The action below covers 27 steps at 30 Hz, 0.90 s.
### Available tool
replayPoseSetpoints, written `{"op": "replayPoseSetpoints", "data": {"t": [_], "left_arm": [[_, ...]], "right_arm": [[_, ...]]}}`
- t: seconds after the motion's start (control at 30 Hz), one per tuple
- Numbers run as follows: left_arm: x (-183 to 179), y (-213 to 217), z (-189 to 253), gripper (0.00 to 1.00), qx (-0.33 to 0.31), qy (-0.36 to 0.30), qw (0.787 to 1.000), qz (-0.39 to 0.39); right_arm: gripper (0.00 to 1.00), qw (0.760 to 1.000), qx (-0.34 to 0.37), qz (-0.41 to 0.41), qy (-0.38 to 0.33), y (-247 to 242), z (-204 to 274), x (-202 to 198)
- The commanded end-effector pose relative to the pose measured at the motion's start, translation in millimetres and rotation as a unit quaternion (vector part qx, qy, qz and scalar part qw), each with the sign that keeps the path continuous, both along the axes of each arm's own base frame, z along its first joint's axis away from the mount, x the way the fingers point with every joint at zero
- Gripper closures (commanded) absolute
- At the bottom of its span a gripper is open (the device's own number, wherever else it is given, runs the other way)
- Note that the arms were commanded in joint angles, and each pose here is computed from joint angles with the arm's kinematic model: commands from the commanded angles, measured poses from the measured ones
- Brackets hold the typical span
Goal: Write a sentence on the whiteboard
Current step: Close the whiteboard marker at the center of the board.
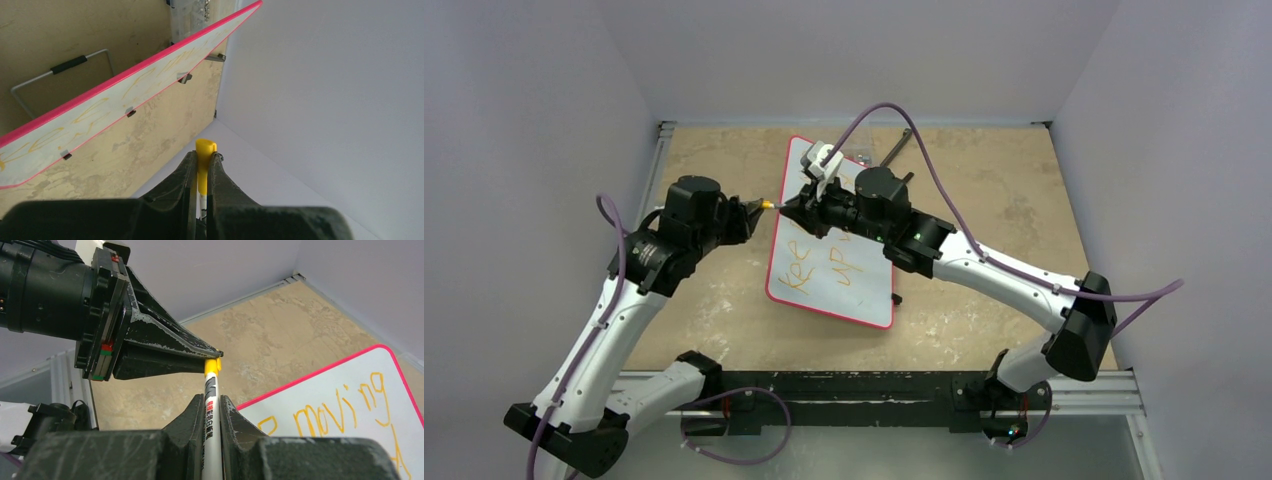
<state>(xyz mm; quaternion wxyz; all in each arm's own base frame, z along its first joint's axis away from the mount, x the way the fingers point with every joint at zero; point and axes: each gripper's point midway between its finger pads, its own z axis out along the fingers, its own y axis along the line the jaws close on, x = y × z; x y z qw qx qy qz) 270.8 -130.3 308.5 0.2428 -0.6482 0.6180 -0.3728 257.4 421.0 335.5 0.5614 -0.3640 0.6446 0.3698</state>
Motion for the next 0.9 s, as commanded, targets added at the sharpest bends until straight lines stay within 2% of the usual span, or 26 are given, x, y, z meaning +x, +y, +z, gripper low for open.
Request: {"op": "replayPoseSetpoints", "data": {"t": [0.0, 0.17, 0.5, 0.87], "left_arm": [[0, -23, 20, 1.0, -0.023, -0.04, 0.997, -0.062], [1, -30, 32, 1.0, -0.024, -0.07, 0.994, -0.083], [-4, -31, 41, 1.0, -0.032, -0.086, 0.992, -0.084], [-4, -35, 52, 1.0, -0.015, -0.122, 0.987, -0.106]], "right_arm": [[1.0, 1.0, 0.0, -0.001, -0.013, 6, 7, 2], [1.0, 1.0, 0.0, -0.008, 0.0, 11, -2, 5], [1.0, 0.999, 0.015, -0.034, 0.023, 20, -9, 15], [1.0, 0.993, 0.046, -0.058, 0.097, 40, -11, 24]]}}
